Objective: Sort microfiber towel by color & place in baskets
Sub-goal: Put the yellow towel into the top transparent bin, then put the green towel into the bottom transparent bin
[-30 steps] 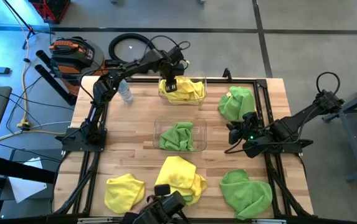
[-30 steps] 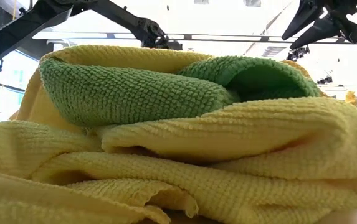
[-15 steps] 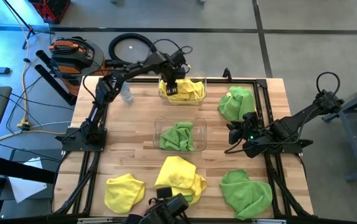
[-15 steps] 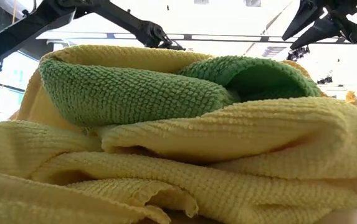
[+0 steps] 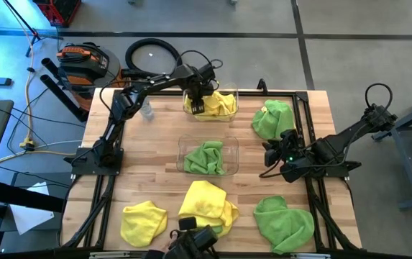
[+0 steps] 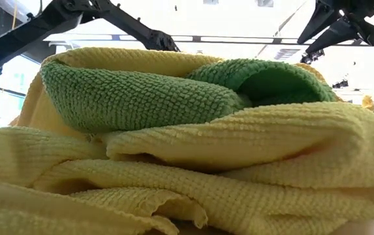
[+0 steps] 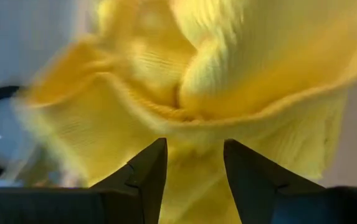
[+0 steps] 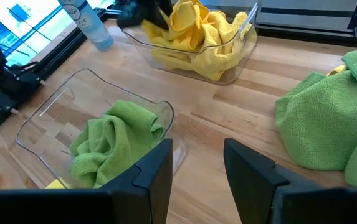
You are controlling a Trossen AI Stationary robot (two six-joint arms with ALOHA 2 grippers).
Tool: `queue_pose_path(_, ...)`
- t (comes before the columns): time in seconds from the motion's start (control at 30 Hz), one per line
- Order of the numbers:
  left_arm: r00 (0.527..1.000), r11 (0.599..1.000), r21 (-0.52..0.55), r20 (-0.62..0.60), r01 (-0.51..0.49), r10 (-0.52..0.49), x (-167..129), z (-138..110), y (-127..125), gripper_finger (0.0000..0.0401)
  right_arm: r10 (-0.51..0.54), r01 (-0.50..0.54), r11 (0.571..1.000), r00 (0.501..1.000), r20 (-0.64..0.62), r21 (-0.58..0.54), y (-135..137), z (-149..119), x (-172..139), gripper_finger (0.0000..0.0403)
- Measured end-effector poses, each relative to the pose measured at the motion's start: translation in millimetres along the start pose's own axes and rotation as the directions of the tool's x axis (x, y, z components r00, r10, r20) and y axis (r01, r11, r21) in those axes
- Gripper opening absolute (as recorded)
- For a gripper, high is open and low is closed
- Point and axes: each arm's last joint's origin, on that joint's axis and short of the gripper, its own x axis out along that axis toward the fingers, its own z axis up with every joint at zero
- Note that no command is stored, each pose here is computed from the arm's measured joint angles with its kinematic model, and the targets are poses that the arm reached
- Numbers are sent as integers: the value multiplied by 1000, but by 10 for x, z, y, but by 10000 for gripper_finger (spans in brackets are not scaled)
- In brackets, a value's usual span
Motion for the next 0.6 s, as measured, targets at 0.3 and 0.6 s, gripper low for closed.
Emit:
queue_pose_path(0.3, 979, 989, -142, 192, -39, 66, -875, -10, -73, 147, -17, 17, 1000, 1000, -5, -22, -23, -3, 0, 138)
queue_pose_path(0.6, 932, 962, -265, 361, 66, 36, -1542, 21, -618, 147, -38, 37, 998, 999, -15, -50, -53, -8, -1, 138)
